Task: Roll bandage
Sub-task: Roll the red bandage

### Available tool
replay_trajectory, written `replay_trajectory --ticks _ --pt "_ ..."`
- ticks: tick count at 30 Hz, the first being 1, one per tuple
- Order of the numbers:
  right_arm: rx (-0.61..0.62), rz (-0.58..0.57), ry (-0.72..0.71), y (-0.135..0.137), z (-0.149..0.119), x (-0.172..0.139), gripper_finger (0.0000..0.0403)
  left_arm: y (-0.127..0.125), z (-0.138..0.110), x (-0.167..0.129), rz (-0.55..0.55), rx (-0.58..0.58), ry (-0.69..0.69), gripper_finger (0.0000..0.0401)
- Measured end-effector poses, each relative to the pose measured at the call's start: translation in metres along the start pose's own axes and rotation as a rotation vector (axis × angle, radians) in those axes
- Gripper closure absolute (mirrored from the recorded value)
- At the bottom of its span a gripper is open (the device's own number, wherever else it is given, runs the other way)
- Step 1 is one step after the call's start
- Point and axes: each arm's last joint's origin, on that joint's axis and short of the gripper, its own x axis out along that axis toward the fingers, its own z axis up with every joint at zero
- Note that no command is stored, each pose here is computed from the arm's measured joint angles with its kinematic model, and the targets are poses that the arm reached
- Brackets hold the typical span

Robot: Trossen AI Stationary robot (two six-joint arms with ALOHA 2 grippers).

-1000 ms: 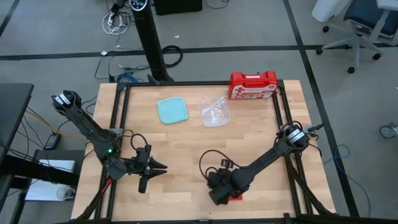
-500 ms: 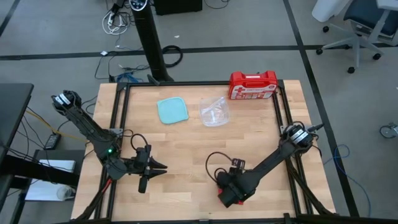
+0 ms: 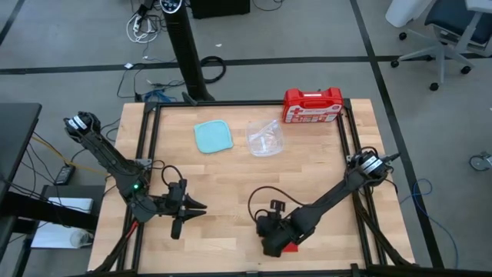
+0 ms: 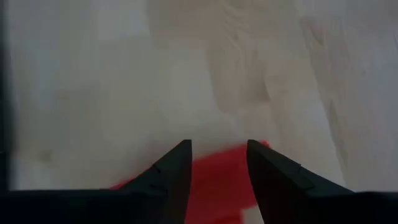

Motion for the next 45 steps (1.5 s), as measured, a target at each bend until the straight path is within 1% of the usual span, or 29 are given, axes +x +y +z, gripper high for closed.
replay_trajectory --ticks 4,12,15,18,19,20,22,24,27,31,35,41,45 --pt "0.050 0.009 0.040 -0.007 -0.009 0.009 0.0251 0.000 0.000 0.000 -0.004 -0.002 0.003 0.0316" --pt "0.052 -0.041 0.098 -0.001 -0.028 -0.003 0.0251 0.000 0.000 0.000 -0.006 -0.002 0.006 0.0316" --pt "0.027 -0.086 0.178 -0.003 -0.040 -0.014 0.0251 0.000 0.000 0.000 -0.006 -0.002 0.007 0.0316" --pt "-0.003 -0.148 0.290 -0.007 -0.056 -0.024 0.0251 0.000 0.000 0.000 -0.006 -0.003 0.006 0.0316" --pt "-0.005 -0.168 0.305 -0.008 -0.059 -0.029 0.0251 0.000 0.000 0.000 -0.006 -0.003 0.006 0.0316" --pt "-0.002 -0.177 0.302 -0.010 -0.059 -0.036 0.0251 0.000 0.000 0.000 -0.007 -0.004 0.006 0.0316" --pt "0.019 -0.163 0.243 -0.010 -0.056 -0.049 0.0251 0.000 0.000 0.000 -0.006 -0.002 0.007 0.0316" --pt "0.041 -0.142 0.195 -0.010 -0.051 -0.056 0.0251 0.000 0.000 0.000 -0.006 -0.003 0.007 0.0316" --pt "0.060 -0.121 0.174 -0.013 -0.048 -0.065 0.0251 0.000 0.000 0.000 -0.007 -0.003 0.006 0.0316" --pt "0.066 -0.108 0.158 -0.007 -0.050 -0.063 0.0251 0.000 0.000 0.000 -0.007 -0.003 0.007 0.0316" --pt "0.057 -0.154 0.180 -0.006 -0.067 -0.052 0.0251 0.000 0.000 0.000 -0.008 -0.005 0.006 0.0316" --pt "0.112 -0.180 0.190 -0.003 -0.093 -0.048 0.0251 0.000 0.000 0.000 -0.007 -0.004 0.007 0.0316" --pt "0.138 -0.206 0.171 -0.002 -0.104 -0.048 0.0251 0.000 0.000 0.000 -0.008 -0.005 0.006 0.0316"
